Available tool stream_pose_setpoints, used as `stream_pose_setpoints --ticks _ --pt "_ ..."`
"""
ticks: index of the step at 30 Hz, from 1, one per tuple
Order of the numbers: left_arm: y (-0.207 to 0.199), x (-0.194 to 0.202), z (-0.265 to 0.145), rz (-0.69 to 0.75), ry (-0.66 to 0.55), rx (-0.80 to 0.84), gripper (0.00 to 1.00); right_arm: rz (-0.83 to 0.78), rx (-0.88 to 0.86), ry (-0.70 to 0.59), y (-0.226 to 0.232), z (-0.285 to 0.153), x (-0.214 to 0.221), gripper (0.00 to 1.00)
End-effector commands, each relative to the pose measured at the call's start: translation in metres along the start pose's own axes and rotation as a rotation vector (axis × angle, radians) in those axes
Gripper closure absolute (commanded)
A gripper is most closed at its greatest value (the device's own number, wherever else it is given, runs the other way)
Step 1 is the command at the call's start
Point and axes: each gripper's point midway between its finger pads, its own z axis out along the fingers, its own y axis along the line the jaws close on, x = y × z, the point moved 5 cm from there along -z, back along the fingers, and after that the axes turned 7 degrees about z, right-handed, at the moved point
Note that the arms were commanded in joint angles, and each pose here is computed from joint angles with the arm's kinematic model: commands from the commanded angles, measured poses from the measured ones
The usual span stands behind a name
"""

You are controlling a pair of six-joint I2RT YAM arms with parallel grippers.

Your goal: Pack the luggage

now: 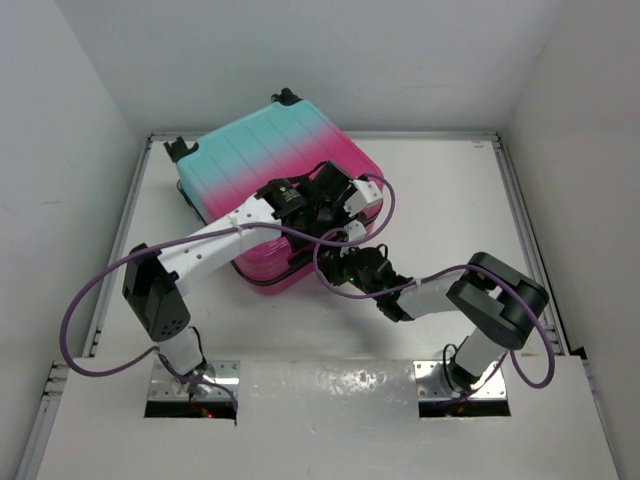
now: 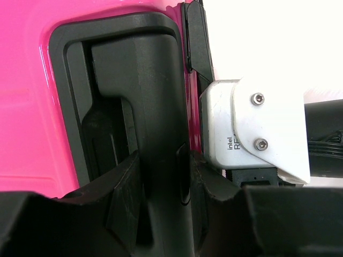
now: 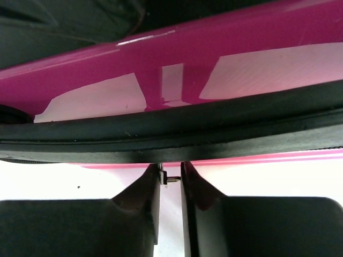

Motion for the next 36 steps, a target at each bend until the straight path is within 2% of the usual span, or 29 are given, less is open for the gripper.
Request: stream_pose_setpoints --ticks 1,3,8,13,16,24,30,36 --pt "-0.005 0.006 0.003 0.009 0.016 0.035 1.0 -0.008 -0.149 -0.233 0.045 0.016 -0.066 0.93" --pt "-0.006 0.007 0.003 0.011 0.019 0.036 1.0 -0.007 -0.141 -0.238 0.043 0.015 -0.066 1.0" --pt "-0.01 0.017 -0.001 0.038 0.03 0.052 1.0 0.086 0.003 -0.326 0.01 -0.01 -0.073 1.0" --pt "-0.018 0.041 -0.006 0.128 0.06 0.083 1.0 0.168 0.21 -0.322 -0.049 -0.031 -0.074 1.0" --pt "-0.026 0.056 -0.01 0.16 0.096 0.123 1.0 0.182 0.256 -0.3 -0.072 -0.034 -0.075 1.0" --pt "-0.037 0.086 -0.021 0.229 0.151 0.169 1.0 0.187 0.343 -0.265 -0.113 -0.038 -0.085 1.0" --pt "-0.05 0.105 -0.028 0.244 0.179 0.243 1.0 0.18 0.384 -0.297 -0.146 -0.044 -0.117 1.0" --pt "-0.053 0.118 -0.044 0.309 0.207 0.282 1.0 0.119 0.305 -0.227 -0.155 -0.035 -0.13 1.0"
